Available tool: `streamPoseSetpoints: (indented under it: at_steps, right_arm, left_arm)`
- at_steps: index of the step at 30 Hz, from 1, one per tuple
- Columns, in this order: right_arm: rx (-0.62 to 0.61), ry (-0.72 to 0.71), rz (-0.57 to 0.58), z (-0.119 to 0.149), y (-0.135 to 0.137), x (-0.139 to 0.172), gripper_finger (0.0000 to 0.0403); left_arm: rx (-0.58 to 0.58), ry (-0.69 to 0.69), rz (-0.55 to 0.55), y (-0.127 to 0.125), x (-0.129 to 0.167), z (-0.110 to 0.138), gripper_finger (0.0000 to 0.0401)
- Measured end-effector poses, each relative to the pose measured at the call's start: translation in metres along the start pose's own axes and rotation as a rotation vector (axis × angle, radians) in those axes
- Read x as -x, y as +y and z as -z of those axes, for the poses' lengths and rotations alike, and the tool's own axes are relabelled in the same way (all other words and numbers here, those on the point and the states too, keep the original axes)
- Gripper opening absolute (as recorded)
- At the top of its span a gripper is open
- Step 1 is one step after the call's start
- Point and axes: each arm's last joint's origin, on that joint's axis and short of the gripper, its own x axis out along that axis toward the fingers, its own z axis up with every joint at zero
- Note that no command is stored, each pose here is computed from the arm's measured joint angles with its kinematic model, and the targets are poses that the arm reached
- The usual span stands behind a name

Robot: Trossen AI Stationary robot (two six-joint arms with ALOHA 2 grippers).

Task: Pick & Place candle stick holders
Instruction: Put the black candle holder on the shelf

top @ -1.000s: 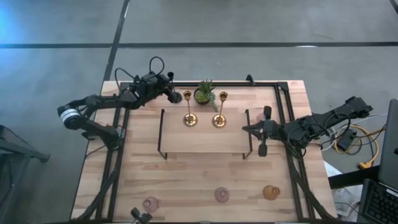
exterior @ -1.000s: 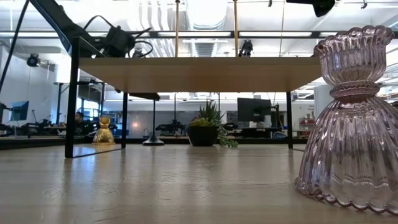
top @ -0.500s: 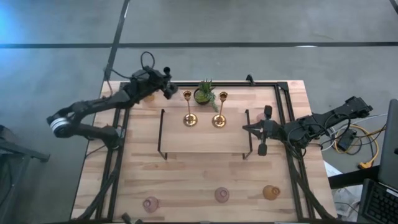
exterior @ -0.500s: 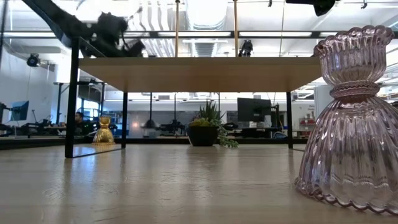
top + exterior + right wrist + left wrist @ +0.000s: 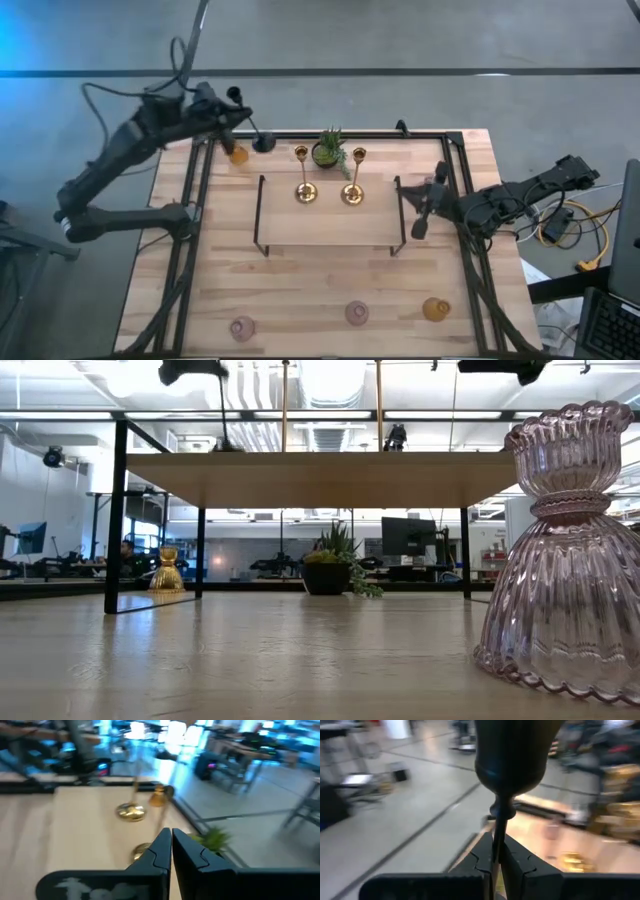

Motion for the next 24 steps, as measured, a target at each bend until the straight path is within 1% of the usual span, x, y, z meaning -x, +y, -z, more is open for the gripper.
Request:
streamPoseSetpoints:
  at_steps: [2, 6, 9, 12, 18, 20, 24]
  right_arm:
    - [-0.022, -0.015, 0.052, -0.002, -0.004, 0.002, 0.0008]
    - [-0.056, -0.049, 0.142, -0.006, -0.011, 0.007, 0.0008]
    - [-0.060, -0.071, 0.164, -0.009, -0.016, 0.011, 0.0008]
    - [-0.070, -0.088, 0.168, -0.011, -0.021, 0.015, 0.0008]
    - [-0.102, -0.114, 0.168, -0.014, -0.029, 0.022, 0.0008]
    - [-0.109, -0.120, 0.169, -0.014, -0.031, 0.024, 0.0008]
    - [-0.107, -0.123, 0.169, -0.015, -0.032, 0.025, 0.0008]
  left_arm:
    - [0.007, -0.001, 0.082, -0.010, 0.013, -0.008, 0.0017]
    - [0.025, 0.019, 0.237, -0.031, 0.026, -0.011, 0.0017]
    - [0.029, 0.037, 0.354, -0.048, 0.030, -0.008, 0.0017]
    - [0.020, 0.046, 0.434, -0.063, 0.033, -0.006, 0.0017]
    - [-0.003, 0.079, 0.507, -0.091, 0.032, -0.003, 0.0017]
    - [-0.016, 0.097, 0.514, -0.101, 0.025, -0.001, 0.0017]
    - [-0.042, 0.137, 0.565, -0.127, 0.003, 0.004, 0.0017]
